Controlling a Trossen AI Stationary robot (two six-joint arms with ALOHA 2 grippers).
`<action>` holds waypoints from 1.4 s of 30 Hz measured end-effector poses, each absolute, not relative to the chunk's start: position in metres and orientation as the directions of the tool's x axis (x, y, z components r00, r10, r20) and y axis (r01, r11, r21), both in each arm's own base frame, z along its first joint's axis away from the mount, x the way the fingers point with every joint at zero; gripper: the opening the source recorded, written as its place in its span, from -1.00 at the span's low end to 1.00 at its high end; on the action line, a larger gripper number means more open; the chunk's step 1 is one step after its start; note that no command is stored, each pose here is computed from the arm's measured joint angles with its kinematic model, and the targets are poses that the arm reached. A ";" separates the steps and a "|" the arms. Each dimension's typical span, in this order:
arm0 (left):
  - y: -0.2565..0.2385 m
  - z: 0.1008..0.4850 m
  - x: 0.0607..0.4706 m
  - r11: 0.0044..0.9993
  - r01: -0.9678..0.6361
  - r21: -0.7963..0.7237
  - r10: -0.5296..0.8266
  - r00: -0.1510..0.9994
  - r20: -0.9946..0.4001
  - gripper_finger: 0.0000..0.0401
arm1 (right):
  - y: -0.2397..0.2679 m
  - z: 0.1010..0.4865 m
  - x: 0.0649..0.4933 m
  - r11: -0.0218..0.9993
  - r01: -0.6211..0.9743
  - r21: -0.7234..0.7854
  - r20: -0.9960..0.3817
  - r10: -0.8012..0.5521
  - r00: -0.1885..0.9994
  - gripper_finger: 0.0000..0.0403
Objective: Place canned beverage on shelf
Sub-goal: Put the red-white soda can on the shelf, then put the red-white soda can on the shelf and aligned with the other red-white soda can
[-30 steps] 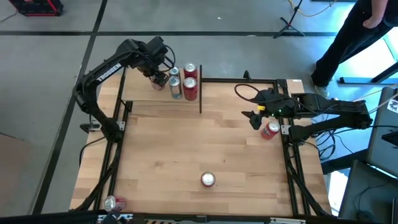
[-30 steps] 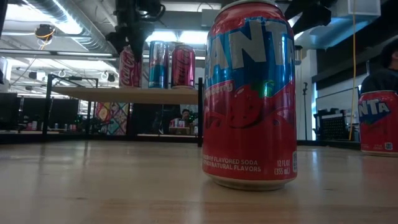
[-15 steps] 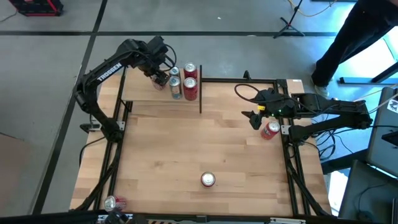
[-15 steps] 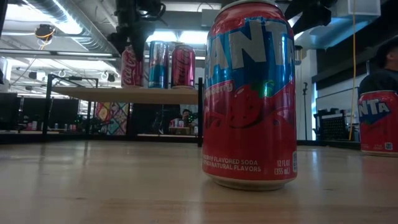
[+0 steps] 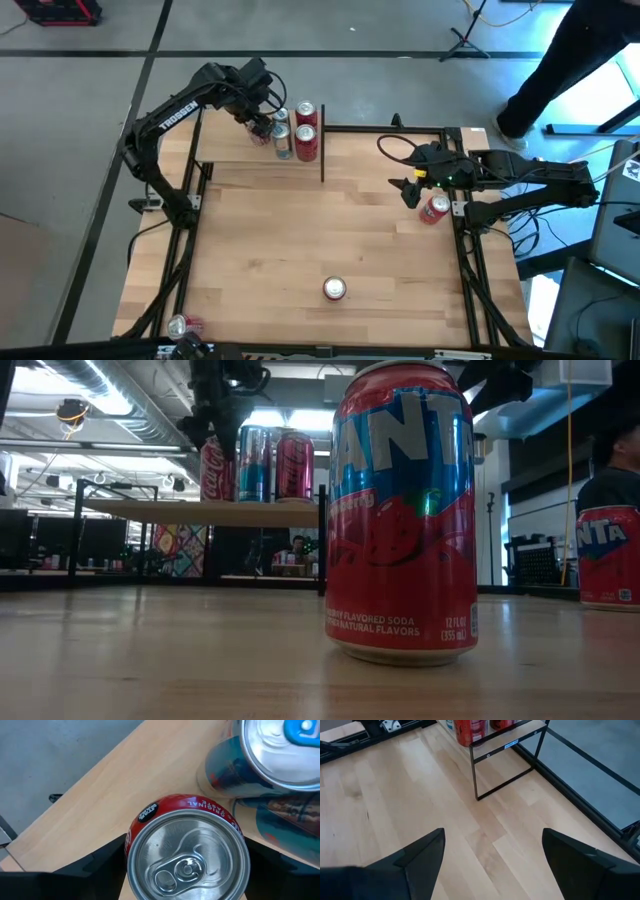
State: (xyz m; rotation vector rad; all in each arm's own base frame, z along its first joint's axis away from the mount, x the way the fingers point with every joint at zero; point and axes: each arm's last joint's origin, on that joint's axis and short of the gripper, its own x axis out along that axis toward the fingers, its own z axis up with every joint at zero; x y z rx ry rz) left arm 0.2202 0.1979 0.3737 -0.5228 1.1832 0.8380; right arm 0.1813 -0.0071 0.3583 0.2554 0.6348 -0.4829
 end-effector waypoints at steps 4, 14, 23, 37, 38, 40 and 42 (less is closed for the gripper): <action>0.200 0.370 0.223 0.603 -0.794 0.076 0.287 0.128 -0.949 0.49 | -0.007 0.358 0.181 0.859 0.505 0.082 -0.621 -0.352 0.700 0.60; 0.201 0.370 0.223 0.605 -0.792 0.084 0.292 0.122 -0.949 0.49 | -0.007 0.358 0.181 0.859 0.505 0.082 -0.621 -0.352 0.700 0.60; 0.201 0.370 0.223 0.619 -0.781 0.090 0.292 0.122 -0.949 0.61 | -0.007 0.359 0.182 0.859 0.505 0.085 -0.617 -0.352 0.704 0.60; 0.182 0.401 0.204 0.623 -0.780 0.053 0.299 0.175 -0.938 0.76 | -0.007 0.360 0.182 0.867 0.489 0.095 -0.613 -0.336 0.715 0.60; 0.178 0.408 0.200 0.621 -0.782 0.049 0.308 0.186 -0.933 0.76 | -0.006 0.359 0.182 0.871 0.481 0.101 -0.616 -0.325 0.718 0.60; 0.170 0.423 0.191 0.627 -0.779 0.024 0.322 0.231 -0.918 0.76 | -0.006 0.359 0.183 0.875 0.472 0.106 -0.618 -0.314 0.720 0.60; 0.158 0.438 0.185 0.632 -0.775 -0.017 0.339 0.296 -0.893 0.76 | -0.006 0.359 0.183 0.877 0.468 0.109 -0.620 -0.309 0.722 0.60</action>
